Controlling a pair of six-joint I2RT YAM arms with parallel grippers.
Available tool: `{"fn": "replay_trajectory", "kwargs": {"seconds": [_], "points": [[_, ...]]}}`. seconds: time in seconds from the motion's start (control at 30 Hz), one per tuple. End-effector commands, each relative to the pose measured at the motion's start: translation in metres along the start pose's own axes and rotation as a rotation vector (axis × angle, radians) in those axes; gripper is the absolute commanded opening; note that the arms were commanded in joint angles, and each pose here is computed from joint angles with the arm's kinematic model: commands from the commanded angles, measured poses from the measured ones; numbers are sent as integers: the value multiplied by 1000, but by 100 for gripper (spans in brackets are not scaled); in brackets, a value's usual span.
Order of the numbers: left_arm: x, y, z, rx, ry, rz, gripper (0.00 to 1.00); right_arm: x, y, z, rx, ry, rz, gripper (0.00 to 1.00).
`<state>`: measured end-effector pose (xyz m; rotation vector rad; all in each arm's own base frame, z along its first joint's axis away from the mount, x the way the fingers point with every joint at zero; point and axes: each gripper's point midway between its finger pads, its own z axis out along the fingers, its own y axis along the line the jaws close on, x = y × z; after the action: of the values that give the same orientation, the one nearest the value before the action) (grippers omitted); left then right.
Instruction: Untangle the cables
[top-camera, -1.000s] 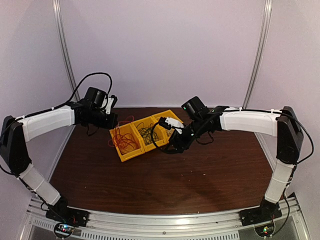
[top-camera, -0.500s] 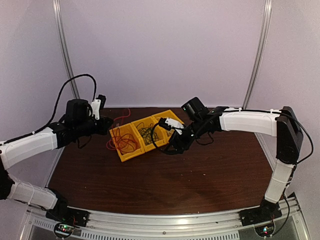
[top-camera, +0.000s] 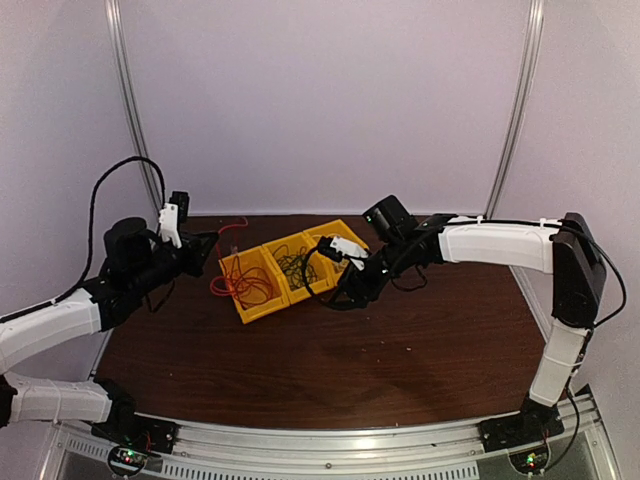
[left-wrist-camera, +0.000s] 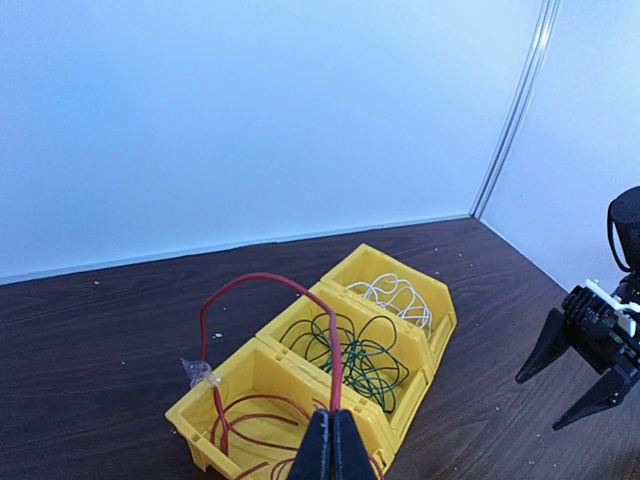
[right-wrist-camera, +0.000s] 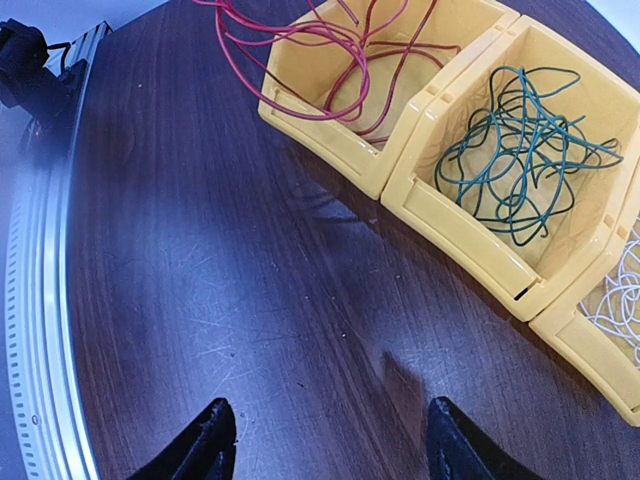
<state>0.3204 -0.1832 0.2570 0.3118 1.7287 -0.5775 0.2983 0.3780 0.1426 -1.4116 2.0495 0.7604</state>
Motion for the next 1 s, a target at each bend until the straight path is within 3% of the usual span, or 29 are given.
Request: {"fn": "replay_trajectory", "kwargs": {"seconds": [0.0,0.8,0.97], "points": [[-37,-14,10,56,-116,47,0,4,0,5,-8,4,8,66],[-131,-19,20,16,-362,117,0,17,2,14,-35,30,16,66],[-144,-5,33,-70,-395,128,0,20,4,18,-49,38,21,66]]}}
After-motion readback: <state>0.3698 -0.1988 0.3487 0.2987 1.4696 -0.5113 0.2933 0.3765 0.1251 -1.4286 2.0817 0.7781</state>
